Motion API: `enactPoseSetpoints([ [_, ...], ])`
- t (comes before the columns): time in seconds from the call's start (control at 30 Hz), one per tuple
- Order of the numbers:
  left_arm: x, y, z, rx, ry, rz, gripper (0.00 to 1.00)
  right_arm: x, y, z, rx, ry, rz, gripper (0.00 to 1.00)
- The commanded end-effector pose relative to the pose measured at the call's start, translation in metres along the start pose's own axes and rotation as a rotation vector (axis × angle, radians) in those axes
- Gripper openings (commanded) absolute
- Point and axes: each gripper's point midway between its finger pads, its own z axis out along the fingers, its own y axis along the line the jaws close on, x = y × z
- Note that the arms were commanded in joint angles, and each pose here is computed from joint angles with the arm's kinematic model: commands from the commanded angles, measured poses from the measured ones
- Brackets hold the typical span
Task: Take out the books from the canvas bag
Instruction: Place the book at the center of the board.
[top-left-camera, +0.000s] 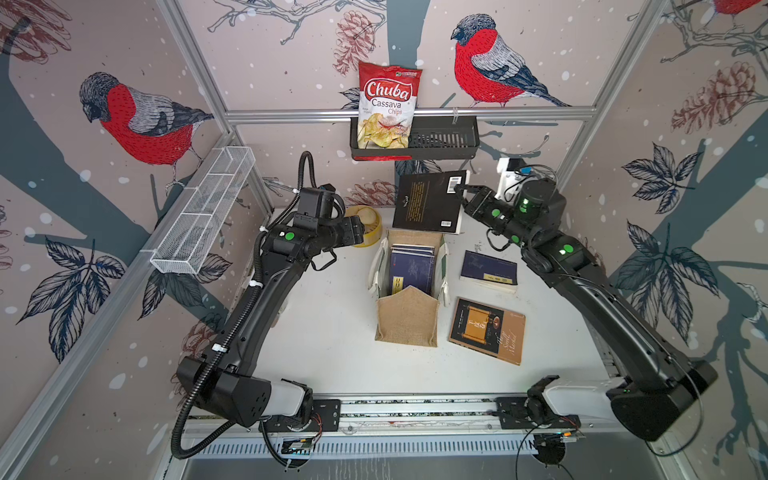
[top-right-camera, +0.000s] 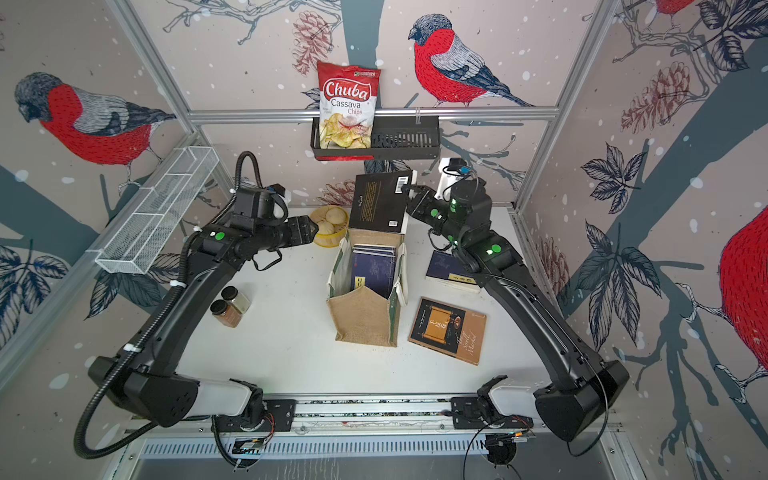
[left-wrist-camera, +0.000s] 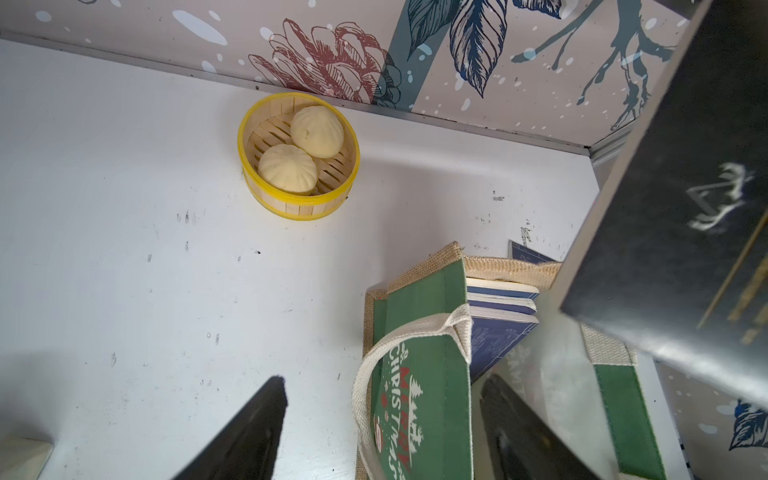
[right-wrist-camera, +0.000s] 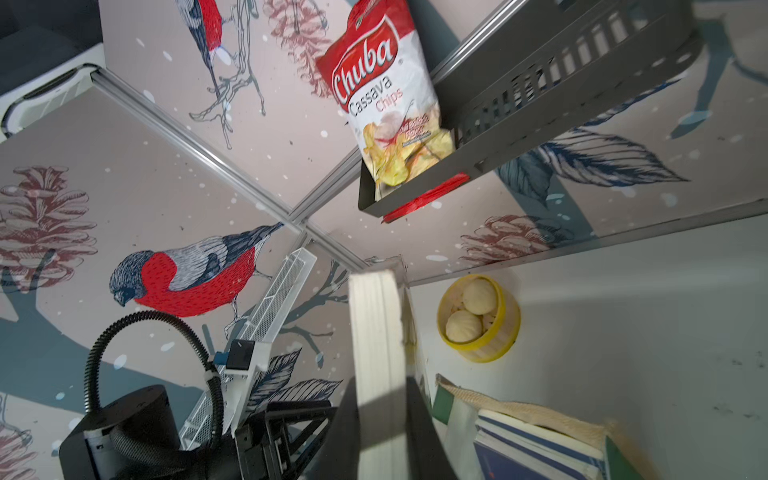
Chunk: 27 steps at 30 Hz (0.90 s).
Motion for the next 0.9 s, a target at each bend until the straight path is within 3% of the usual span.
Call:
enactPoseSetpoints([
  [0.0,-0.019,-0.002,-0.014,0.022,-0.071,-0.052,0.75,0.000,0.037,0.010,-0.121,-0.021,0.011,0.07],
  [0.17,-0.040,0.013,-0.033,0.018,-0.141,-0.139,0.75,0.047,0.057,0.042,-0.169,0.091,0.000,0.07],
  [0.27,-0.041,0.013,-0.034,0.032,-0.147,-0.155,0.75,0.055,0.054,0.052,-0.169,0.099,-0.003,0.07],
  [0.43,-0.033,0.010,-0.033,0.069,-0.148,-0.171,0.75,0.010,0.019,0.055,-0.180,-0.036,0.066,0.07],
  [0.67,-0.025,0.013,-0.034,0.059,-0.129,-0.170,0.75,-0.058,-0.026,0.031,-0.156,-0.193,0.102,0.07],
  [0.87,-0.025,0.009,-0.025,0.079,-0.106,-0.171,0.74,-0.068,-0.103,-0.007,0.011,-0.284,0.144,0.07],
])
